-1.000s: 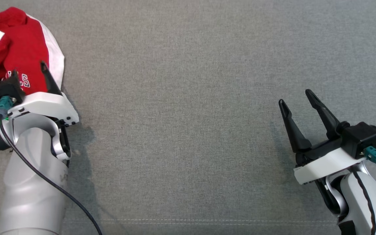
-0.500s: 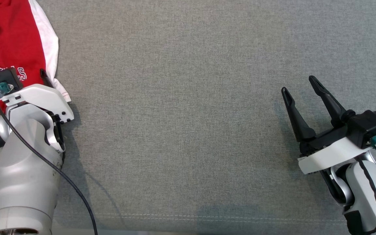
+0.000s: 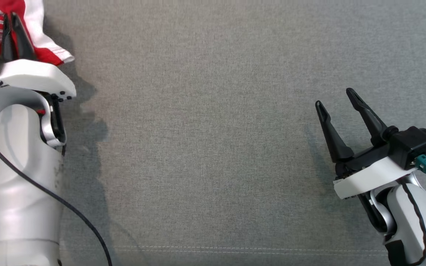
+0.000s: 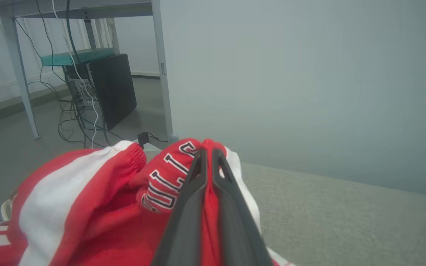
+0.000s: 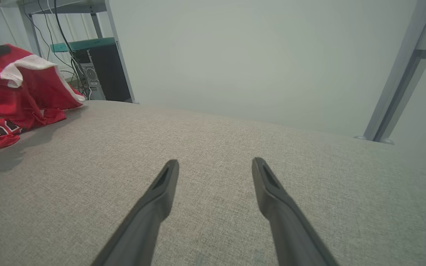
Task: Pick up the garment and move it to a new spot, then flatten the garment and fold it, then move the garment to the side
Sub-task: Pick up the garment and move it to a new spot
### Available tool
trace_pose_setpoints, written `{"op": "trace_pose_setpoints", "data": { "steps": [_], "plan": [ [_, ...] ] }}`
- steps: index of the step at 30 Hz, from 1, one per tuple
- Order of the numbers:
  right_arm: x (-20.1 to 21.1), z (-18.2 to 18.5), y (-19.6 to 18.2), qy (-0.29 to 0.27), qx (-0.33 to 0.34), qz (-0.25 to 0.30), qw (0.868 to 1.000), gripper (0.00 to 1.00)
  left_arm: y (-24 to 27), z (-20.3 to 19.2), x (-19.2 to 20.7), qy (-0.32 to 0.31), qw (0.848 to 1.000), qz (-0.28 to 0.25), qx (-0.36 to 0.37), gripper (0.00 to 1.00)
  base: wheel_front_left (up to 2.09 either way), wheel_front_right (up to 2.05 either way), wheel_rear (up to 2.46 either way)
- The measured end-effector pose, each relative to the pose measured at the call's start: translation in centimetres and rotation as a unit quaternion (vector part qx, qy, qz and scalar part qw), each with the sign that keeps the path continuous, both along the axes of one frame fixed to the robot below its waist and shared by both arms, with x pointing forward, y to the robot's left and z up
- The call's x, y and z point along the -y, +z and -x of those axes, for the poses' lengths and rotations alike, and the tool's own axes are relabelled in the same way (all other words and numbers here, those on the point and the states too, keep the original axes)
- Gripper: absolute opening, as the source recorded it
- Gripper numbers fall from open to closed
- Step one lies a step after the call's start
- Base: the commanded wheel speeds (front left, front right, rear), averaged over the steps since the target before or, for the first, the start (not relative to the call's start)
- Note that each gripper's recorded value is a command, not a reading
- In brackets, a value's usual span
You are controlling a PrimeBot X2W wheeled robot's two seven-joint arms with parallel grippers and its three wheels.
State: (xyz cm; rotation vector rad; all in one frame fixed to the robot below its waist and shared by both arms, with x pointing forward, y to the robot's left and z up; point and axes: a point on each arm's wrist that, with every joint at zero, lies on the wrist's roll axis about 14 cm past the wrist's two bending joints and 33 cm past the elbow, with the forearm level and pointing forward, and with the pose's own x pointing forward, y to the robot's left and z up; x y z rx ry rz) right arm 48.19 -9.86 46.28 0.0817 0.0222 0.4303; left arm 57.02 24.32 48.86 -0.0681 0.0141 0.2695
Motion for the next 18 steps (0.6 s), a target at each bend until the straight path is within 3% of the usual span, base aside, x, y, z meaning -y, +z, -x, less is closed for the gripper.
{"op": "trace_pose_setpoints", "data": {
  "steps": [9,18],
  "plan": [
    [0.7,2.4,3.6,-0.027,0.029,-0.020,0.999,1.00,5.4,2.3,8.3,-0.127,0.988,0.027,0.087,0.00,0.00,0.00,0.00],
    [4.3,5.8,5.8,-0.087,0.048,-0.025,0.995,1.00,7.4,3.5,18.5,-0.260,0.958,0.070,0.094,0.00,0.00,0.00,0.00]
  ]
}}
